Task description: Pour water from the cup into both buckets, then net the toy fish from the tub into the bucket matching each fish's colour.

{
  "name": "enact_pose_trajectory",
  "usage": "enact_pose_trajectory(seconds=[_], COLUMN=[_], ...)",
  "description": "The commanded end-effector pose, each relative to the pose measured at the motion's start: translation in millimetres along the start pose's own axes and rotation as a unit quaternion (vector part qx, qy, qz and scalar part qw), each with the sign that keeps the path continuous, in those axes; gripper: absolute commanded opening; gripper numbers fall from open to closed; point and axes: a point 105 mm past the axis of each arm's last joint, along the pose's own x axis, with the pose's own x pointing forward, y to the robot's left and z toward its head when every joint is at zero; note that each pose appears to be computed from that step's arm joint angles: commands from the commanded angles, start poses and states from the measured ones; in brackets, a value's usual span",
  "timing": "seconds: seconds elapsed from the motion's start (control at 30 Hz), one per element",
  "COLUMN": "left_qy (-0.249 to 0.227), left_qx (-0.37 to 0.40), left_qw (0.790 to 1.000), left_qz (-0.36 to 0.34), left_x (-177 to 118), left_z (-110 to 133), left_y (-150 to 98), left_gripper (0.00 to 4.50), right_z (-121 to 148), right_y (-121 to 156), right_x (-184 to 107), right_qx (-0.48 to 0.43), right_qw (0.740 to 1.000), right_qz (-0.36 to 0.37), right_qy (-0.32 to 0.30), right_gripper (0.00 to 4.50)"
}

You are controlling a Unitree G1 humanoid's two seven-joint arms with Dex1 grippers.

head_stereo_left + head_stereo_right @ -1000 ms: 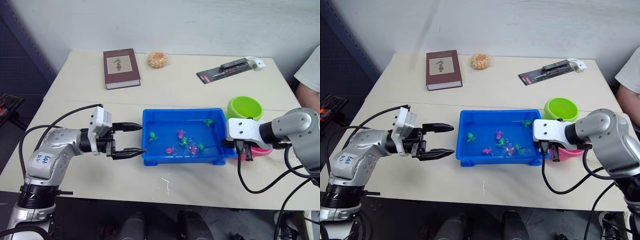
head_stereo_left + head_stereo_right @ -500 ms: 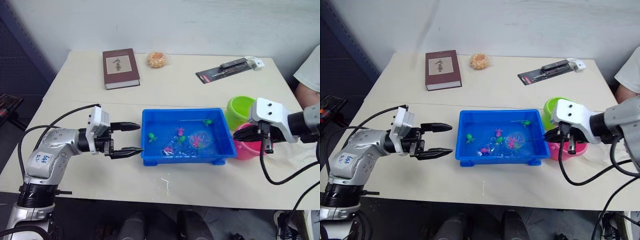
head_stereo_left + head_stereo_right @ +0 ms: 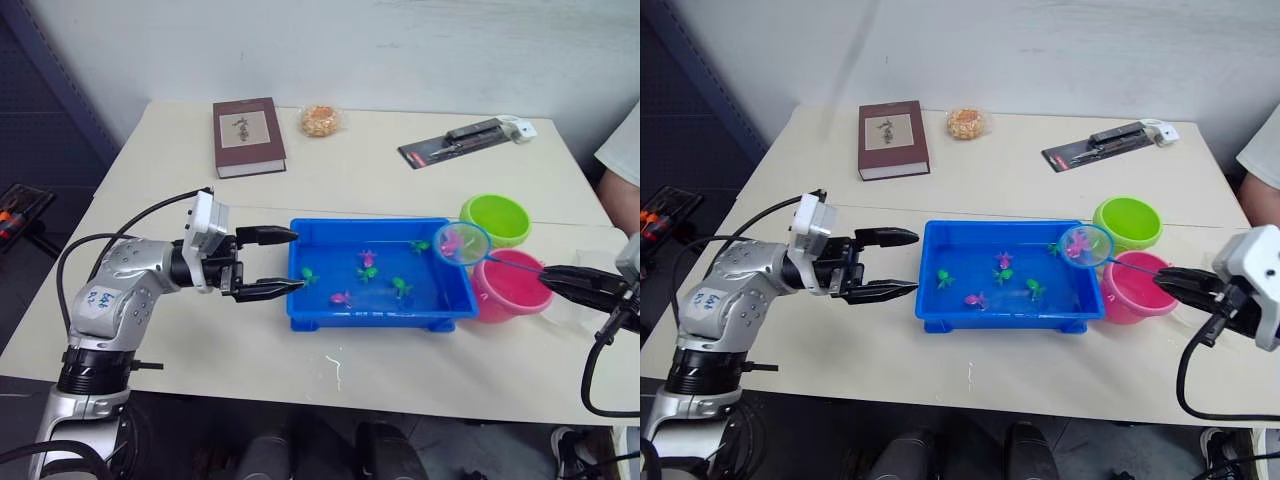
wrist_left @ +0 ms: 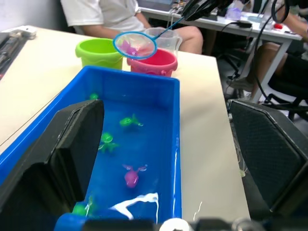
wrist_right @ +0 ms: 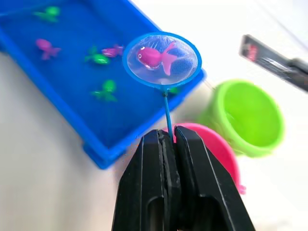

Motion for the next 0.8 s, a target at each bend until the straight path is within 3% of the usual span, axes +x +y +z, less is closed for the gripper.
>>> enact_pose_trajectory(seconds=[0.03,0.23,0.43,0.5,0.7,0.8], left_qy=[-0.008,-0.016,-0.022,-0.023,-0.028,-0.032], left_qx=[0.018,0.018,0.016,0.015,0.012,0.008], left_qw=[1.0,0.999,0.999,0.999,0.999,0.999], left_qz=[-0.021,-0.035,-0.041,-0.042,-0.039,-0.038], left_x=[7,16,23,24,26,27], left_z=[6,4,5,4,5,5], left_y=[3,5,2,1,1,2], left_gripper=[4.44,4.44,4.44,4.44,4.44,4.44], right_z=[-8,-36,-49,-55,-59,-62], right_y=[-15,-10,-4,4,1,7], right_x=[-26,-36,-38,-31,-26,-17], right_qx=[-0.067,-0.184,-0.301,-0.361,-0.41,-0.482], right_qw=[0.993,0.972,0.933,0.916,0.888,0.851], right_qz=[-0.097,-0.143,-0.189,-0.157,-0.189,-0.189], right_qy=[0.005,0.042,0.058,0.08,0.084,0.086], right_gripper=[0.0,0.0,0.0,0.0,0.0,0.0])
